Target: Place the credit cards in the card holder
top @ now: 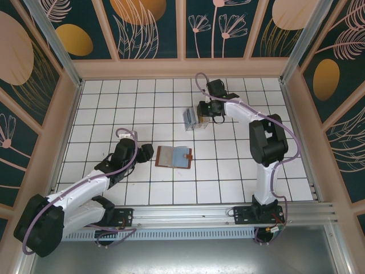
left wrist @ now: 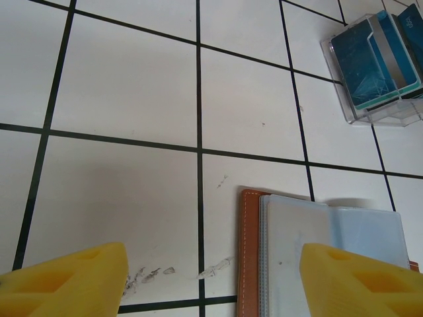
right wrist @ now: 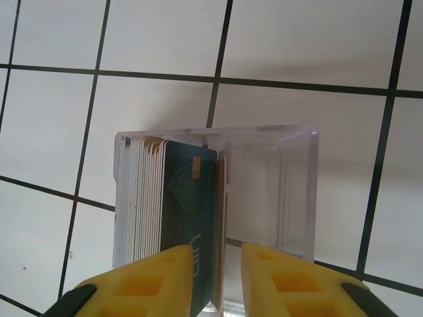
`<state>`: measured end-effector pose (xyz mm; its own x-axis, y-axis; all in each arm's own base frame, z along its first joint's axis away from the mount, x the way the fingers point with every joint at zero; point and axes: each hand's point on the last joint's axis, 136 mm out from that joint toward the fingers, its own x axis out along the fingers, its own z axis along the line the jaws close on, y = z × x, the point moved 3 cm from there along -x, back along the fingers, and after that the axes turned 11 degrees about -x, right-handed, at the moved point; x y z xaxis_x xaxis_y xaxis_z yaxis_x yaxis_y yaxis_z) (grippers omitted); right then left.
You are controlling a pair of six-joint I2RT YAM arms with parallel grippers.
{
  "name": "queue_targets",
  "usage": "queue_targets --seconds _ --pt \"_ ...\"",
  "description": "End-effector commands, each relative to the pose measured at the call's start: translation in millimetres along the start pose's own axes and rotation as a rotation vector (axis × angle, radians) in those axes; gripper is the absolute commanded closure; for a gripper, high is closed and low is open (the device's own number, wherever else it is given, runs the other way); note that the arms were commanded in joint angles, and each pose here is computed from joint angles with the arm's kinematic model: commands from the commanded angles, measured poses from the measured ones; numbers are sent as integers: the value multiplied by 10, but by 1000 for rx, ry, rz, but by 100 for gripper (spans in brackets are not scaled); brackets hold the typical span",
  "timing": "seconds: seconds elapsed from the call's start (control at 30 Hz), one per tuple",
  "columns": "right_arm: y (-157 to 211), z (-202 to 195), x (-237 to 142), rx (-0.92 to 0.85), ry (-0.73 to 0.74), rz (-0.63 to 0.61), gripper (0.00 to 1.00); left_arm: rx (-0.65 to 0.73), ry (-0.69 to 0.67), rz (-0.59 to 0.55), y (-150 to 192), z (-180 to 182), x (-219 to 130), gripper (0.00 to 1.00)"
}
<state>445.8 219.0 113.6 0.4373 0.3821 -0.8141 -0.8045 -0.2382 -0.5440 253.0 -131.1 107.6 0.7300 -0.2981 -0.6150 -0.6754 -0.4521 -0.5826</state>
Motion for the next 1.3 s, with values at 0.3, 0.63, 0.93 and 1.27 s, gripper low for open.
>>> queue_targets --seconds 0.3,0.63,0.93,1.27 --pt "34 17 -89 1 -1 -25 91 0 21 -11 -48 -70 -8 30" --pt "-106 107 -438 -10 -19 -93 99 -6 46 33 21 -105 23 29" --pt "61 388 -880 23 -129 -147 100 -11 74 76 113 -114 35 28" --pt "1048 1216 -965 193 -357 -45 100 -47 149 162 287 -176 92 30"
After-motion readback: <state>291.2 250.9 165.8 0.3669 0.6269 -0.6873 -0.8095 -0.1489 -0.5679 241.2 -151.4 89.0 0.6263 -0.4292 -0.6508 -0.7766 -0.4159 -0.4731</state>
